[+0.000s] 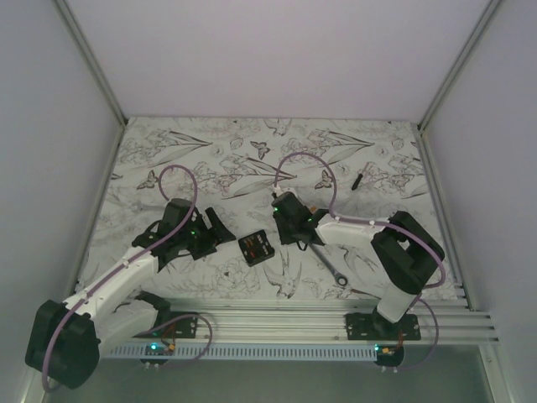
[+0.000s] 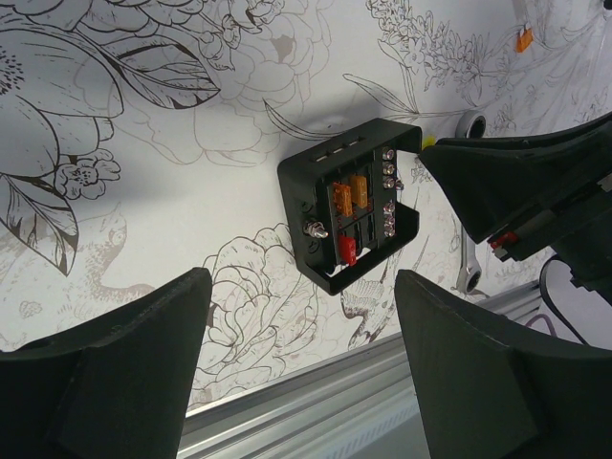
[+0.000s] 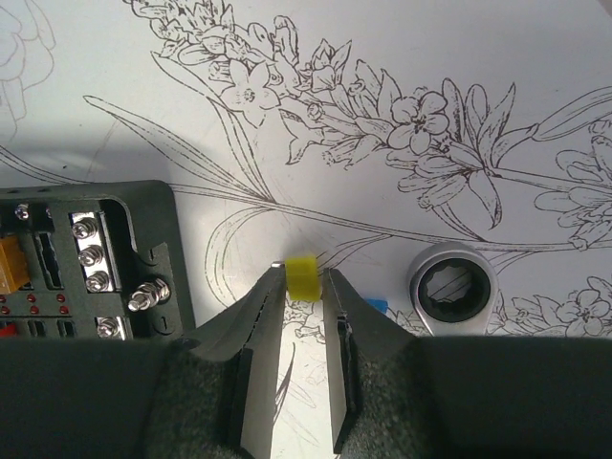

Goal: Snap on the fuse box
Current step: Place the fuse at the center of the board.

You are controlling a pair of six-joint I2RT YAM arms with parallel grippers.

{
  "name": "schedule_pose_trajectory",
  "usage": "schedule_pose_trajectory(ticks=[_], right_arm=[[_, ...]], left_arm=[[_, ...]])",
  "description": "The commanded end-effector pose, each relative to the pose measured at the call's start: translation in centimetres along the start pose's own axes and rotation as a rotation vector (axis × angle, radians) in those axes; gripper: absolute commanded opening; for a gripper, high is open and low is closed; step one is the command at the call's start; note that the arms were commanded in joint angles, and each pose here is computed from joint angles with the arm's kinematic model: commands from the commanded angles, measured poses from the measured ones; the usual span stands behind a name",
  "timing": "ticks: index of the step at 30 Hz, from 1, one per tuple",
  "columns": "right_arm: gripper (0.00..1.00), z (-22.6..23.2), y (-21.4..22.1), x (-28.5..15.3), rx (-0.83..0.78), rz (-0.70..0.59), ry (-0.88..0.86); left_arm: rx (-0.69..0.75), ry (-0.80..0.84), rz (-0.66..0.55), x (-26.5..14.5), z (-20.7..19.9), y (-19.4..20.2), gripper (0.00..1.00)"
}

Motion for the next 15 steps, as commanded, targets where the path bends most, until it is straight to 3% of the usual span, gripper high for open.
schedule_pose_trajectory(ticks=[1,7,15], right_arm=[[0.29,0.7,-2.0,-1.0,0.020,-0.041,-0.049],[0.29,0.0,-2.1,-0.9,0.032,-0.036,-0.039],[0.22,-0.3,-1.6,-0.4,0.036,-0.005,-0.041]], left_arm=[[0.017,-0.029,0.011,0.0,0.5,0.2,0.80],[0.019,-0.031,0.022,0.1,0.4,0.2,0.80],[0.020,-0.030,0.026,0.2,0.4,0.2,0.80]])
Point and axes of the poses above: each gripper's point midway between its finger pads, its own x axis out along the fingers, its own z axis along the line the jaws close on, y = z × x, the point moved 4 cm from there along -x, back along the fingers, and after that the axes turned 4 degrees about x, right-handed, at the moved point
